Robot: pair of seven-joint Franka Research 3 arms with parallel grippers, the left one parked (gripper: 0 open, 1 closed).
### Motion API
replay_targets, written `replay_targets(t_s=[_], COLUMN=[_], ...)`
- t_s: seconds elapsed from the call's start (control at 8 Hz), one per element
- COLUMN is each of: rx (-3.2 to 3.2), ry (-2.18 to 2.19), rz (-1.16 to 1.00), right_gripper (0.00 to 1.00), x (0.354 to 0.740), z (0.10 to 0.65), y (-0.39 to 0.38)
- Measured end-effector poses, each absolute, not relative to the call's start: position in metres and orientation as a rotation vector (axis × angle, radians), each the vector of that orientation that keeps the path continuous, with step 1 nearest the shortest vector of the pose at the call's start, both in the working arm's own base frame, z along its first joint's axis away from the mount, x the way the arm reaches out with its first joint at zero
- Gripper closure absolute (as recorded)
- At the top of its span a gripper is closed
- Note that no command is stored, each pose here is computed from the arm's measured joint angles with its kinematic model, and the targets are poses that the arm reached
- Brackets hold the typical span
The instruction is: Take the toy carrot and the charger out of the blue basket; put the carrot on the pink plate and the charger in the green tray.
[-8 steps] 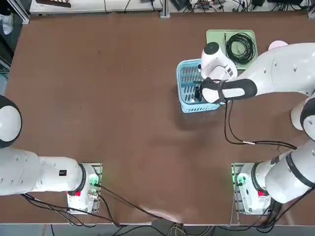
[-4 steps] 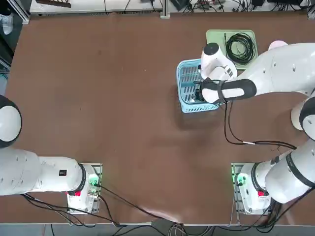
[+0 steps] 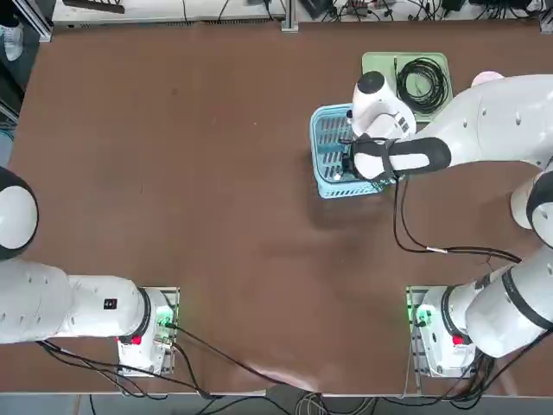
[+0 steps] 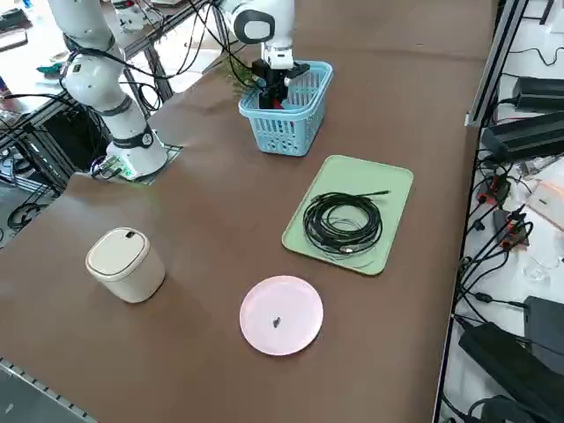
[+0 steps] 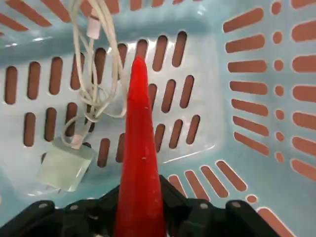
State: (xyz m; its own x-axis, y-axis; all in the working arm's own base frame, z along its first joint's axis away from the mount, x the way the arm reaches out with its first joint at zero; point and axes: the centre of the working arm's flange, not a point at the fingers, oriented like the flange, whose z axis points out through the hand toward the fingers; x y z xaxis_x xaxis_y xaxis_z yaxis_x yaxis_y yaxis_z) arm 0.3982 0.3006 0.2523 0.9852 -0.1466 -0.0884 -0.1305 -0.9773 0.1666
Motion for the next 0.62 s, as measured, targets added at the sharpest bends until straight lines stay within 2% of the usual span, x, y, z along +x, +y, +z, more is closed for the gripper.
replay_targets(t_s=[0.38, 0.62], rx=[2.934, 2.877], ry=[-0.214, -0.220], rz=[-0.175, -0.231], right_gripper=[0.82, 0.82], x=[0.413, 0.431], z=[0.283, 0.327], y=[0.308, 0.313])
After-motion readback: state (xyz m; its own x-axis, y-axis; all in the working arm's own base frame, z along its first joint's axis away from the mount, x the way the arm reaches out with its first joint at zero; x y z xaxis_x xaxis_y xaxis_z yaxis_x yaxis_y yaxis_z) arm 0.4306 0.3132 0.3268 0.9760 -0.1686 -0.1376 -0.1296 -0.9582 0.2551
